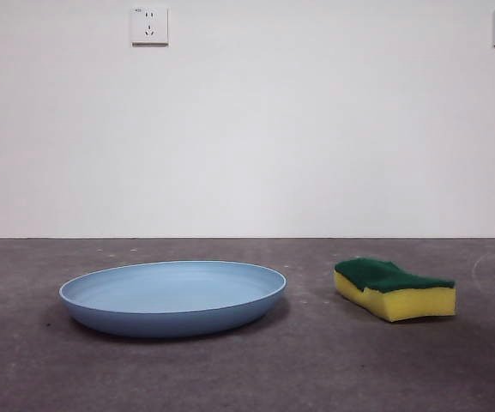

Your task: Pick up the plate,pick up the cloth,clean the plate with the cloth

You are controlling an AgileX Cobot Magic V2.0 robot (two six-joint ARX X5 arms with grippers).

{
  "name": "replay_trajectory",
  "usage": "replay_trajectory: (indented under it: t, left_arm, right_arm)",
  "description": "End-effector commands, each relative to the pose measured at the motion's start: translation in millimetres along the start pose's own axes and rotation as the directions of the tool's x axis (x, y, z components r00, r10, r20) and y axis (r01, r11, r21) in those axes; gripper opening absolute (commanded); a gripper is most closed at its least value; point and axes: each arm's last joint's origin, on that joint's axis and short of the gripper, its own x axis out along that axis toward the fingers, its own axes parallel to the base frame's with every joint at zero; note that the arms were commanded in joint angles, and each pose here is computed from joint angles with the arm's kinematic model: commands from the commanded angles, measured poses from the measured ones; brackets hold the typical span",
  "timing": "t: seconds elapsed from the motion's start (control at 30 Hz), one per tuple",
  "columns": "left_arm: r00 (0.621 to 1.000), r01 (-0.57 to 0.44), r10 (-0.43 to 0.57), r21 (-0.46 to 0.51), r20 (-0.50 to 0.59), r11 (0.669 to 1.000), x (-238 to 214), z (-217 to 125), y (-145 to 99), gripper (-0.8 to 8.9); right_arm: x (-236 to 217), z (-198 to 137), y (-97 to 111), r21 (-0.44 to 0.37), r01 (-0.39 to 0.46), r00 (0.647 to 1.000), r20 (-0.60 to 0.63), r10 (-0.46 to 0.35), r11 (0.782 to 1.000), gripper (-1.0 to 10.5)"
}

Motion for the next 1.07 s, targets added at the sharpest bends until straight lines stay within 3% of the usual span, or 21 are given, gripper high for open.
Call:
replay_trajectory:
  t: [0.03, 0.23, 0.43, 0.6, 0.7, 0.83, 0.97, 1.07]
  left_arm:
    - [1.000, -0.002, 0.003, -0.051, 0.015, 0.999, -5.0, 13.7, -1.5, -0.06]
    - [0.999, -0.009, 0.007, -0.063, -0.037, 0.998, -10.1, 41.5, -4.8, -0.06]
    - [0.991, -0.018, 0.008, -0.082, -0.131, 0.996, -5.2, 75.2, -8.5, -0.06]
    - [0.975, 0.075, -0.094, -0.100, -0.200, 0.992, 8.6, 107.9, -14.4, -0.06]
    - [0.950, 0.155, -0.178, -0.109, -0.255, 0.982, 21.3, 124.3, -18.0, -0.05]
    - [0.896, 0.243, -0.282, -0.151, -0.342, 0.958, 39.5, 139.1, -21.7, -0.02]
    - [0.831, 0.335, -0.384, -0.189, -0.403, 0.923, 55.6, 145.1, -25.0, 0.12]
    - [0.800, 0.370, -0.431, -0.220, -0.417, 0.902, 64.9, 142.6, -25.8, 2.01]
  right_arm:
    - [-5.1, 20.6, 4.9, 0.061, -0.012, 0.999, 0.049, 0.009, 0.998, -0.1]
    - [-9.7, 63.7, 14.6, 0.070, -0.021, 0.998, 0.053, 0.017, 0.997, -0.1]
    - [-5.3, 108.7, 23.8, 0.077, 0.003, 0.999, -0.049, 0.001, 0.997, -0.1]
    - [8.8, 135.5, 31.3, 0.064, -0.080, 0.979, -0.181, 0.090, 0.995, -0.1]
    - [20.7, 144.5, 34.8, 0.069, -0.156, 0.945, -0.281, 0.170, 0.985, -0.1]
    - [40.9, 145.5, 37.2, 0.106, -0.280, 0.856, -0.421, 0.298, 0.954, 0.0]
    - [60.1, 136.9, 35.6, 0.163, -0.323, 0.784, -0.506, 0.360, 0.932, 0.1]
    - [70.1, 130.3, 33.5, 0.185, -0.314, 0.756, -0.545, 0.363, 0.931, 1.4]
